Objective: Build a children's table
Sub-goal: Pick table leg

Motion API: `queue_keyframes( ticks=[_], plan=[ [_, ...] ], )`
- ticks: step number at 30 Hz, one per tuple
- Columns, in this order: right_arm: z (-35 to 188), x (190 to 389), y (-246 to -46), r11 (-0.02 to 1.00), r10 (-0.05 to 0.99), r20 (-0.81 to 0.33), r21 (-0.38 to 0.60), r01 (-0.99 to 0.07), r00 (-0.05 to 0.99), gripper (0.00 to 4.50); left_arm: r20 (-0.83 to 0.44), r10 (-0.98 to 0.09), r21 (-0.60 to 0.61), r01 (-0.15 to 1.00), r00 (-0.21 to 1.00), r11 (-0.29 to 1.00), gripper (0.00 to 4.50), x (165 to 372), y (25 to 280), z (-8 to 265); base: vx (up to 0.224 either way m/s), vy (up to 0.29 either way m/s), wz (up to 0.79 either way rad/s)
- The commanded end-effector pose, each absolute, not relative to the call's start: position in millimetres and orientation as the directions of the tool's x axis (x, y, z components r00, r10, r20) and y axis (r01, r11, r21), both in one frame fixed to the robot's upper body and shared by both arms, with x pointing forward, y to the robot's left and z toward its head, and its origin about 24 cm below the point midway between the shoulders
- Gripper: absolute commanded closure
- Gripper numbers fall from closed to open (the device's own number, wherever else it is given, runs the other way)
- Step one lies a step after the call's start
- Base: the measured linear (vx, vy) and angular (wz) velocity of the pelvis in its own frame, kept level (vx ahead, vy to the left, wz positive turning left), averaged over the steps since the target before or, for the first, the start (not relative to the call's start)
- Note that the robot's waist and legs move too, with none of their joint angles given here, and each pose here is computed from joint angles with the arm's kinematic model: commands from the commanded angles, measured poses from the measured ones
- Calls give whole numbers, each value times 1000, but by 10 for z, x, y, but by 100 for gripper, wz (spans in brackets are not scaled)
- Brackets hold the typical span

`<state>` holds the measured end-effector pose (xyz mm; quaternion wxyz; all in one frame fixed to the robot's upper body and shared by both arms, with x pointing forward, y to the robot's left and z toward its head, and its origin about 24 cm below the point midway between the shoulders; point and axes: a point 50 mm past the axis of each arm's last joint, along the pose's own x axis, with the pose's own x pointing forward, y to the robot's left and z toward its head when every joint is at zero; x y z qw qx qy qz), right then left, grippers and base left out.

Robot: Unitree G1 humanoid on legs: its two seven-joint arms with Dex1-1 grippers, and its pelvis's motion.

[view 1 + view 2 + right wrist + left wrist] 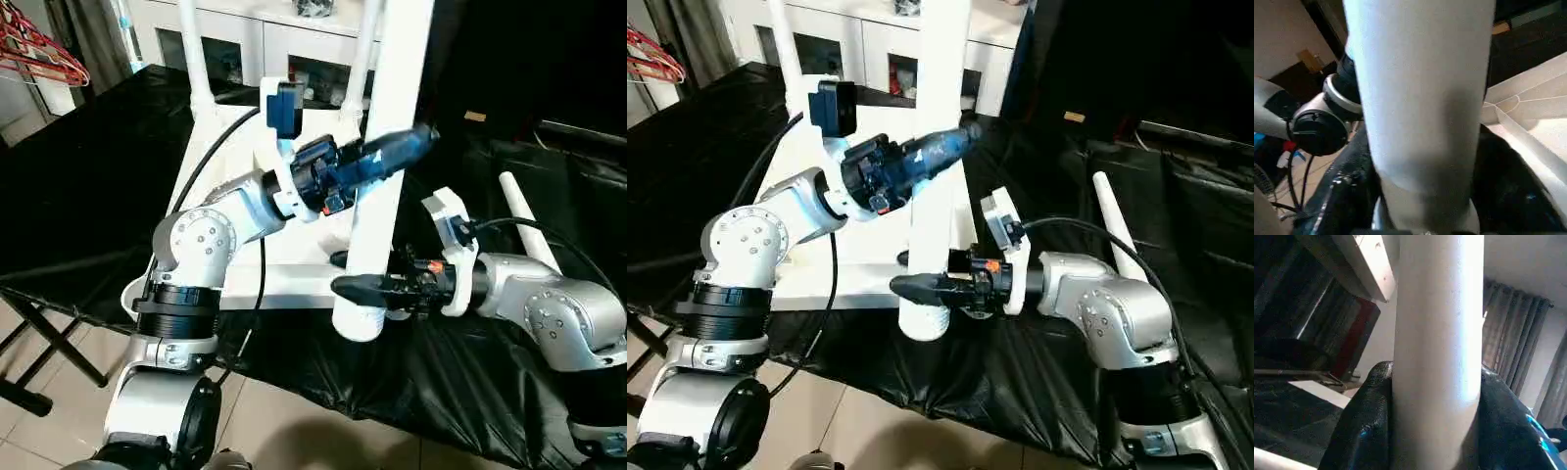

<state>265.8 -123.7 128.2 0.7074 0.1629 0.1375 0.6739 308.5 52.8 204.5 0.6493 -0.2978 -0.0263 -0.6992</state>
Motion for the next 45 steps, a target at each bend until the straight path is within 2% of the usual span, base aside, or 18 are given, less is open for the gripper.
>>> queue_keyframes(
  ticks=[1, 6, 9, 10, 11, 13, 16, 18, 21, 22, 26, 27, 30, 31, 37, 38, 43, 45],
  plan=[
    [1304, 2667, -1289, 68, 997, 11, 408, -911, 80, 234, 449, -893, -336, 924, -12, -182, 212, 3048, 478, 2069, 0, 0, 0],
    [1289, 2722, -1268, 127, 990, 12, 395, -910, 144, 253, 444, -892, -345, 935, 87, -80, 178, 3145, 484, 2065, 0, 0, 0],
    [1282, 2860, -1227, 275, 956, -8, 370, -887, 293, 258, 370, -888, -355, 925, 274, 138, 150, 3296, 484, 2008, 0, 0, 0],
    [1282, 2860, -1227, 275, 956, -8, 370, -887, 293, 258, 370, -888, -355, 925, 274, 138, 147, 3296, 484, 2008, 0, 0, 0],
    [1276, 2941, -1196, 358, 927, -20, 355, -864, 376, 259, 310, -876, -354, 900, 369, 254, 146, 3369, 488, 1963, 0, 0, 0],
    [1267, 2995, -1182, 413, 902, -30, 344, -843, 430, 259, 277, -862, -353, 879, 424, 319, 145, 3409, 490, 1937, 0, 0, 0],
    [1268, 3167, -1121, 577, 794, -33, 351, -737, 606, 259, 191, -781, -361, 783, 594, 507, 145, 3523, 492, 1887, 0, 0, 0],
    [1274, 3190, -1067, 599, 773, -25, 358, -717, 634, 259, 151, -721, -368, 715, 677, 595, 145, 3562, 466, 1883, 0, 0, 0],
    [1276, 3198, -1045, 609, 764, -24, 357, -708, 645, 260, 132, -681, -358, 675, 721, 645, 145, 3586, 455, 1876, 0, 0, 0],
    [1280, 3214, -1001, 627, 747, -22, 356, -693, 664, 260, 119, -592, -383, 587, 797, 713, 171, 3629, 441, 1868, 0, 0, 0],
    [1296, 3227, -929, 640, 734, -15, 352, -683, 679, 260, 123, -543, -399, 542, 831, 740, 184, 3637, 388, 1868, 0, 0, 0],
    [1300, 3227, -915, 642, 732, -14, 352, -682, 682, 260, 121, -539, -401, 538, 833, 741, 211, 3635, 375, 1866, 0, 0, 0],
    [1307, 3217, -889, 643, 732, -13, 343, -685, 681, 260, 121, -548, -390, 548, 827, 740, 225, 3619, 352, 1866, 0, 0, 0],
    [1308, 3215, -886, 645, 732, -14, 339, -685, 682, 260, 122, -550, -387, 550, 826, 740, 251, 3616, 347, 1867, 0, 0, 0],
    [1309, 3207, -896, 656, 726, -16, 316, -686, 687, 260, 143, -565, -377, 572, 813, 729, 265, 3607, 343, 1872, 0, 0, 0],
    [1311, 3200, -912, 643, 737, -11, 321, -696, 676, 204, 161, -587, -370, 600, 793, 709, 265, 3597, 343, 1885, 0, 0, 0],
    [1297, 3162, -1003, 563, 805, -20, 344, -752, 593, 158, 222, -691, -365, 716, 688, 595, 265, 3550, 356, 1926, 0, 0, 0],
    [1290, 3068, -1074, 449, 882, -27, 354, -821, 471, 143, 265, -794, -373, 817, 547, 438, 265, 3460, 378, 1923, 0, 0, 0]
  ],
)
